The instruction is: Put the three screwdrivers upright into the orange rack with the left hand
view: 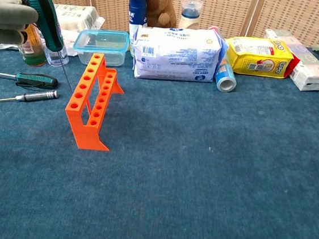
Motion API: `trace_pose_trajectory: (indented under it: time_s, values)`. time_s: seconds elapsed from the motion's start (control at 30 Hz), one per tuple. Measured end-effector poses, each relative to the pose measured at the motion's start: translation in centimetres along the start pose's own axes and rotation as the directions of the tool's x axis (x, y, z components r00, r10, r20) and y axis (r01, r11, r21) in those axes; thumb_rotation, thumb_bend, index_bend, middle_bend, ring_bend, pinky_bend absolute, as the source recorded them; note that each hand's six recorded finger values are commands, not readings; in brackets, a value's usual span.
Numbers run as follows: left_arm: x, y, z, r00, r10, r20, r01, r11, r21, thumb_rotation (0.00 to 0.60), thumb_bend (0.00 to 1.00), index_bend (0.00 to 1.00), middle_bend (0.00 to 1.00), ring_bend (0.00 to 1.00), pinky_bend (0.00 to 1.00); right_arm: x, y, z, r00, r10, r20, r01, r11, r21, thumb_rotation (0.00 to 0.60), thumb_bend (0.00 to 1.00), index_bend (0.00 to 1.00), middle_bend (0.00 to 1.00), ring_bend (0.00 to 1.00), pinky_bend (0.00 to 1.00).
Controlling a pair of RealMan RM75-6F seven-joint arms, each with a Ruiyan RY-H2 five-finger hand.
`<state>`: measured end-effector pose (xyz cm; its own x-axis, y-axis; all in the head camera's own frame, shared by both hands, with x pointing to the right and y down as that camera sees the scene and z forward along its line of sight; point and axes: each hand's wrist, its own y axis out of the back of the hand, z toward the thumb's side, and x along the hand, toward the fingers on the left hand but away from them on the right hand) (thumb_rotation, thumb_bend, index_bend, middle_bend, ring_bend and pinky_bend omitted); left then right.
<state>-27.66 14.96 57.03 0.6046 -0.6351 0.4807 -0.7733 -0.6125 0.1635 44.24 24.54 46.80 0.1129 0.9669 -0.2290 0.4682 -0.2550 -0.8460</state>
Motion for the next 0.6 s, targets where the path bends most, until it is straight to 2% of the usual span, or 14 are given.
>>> trace_pose_trajectory:
  time_s: [0.6]
  values:
    - [-0.2,0.7,-1.6,0.999,0.037,-0.039,-0.037,0.999,0.012,0.600,0.44,0.55,0.98,0.98,0.95,0.1,0.2,-0.1,1.000,-0.003,-0.002,0.003,1.000,-0.005,0.600,0.03,0.07,0.15,0.09,0.02]
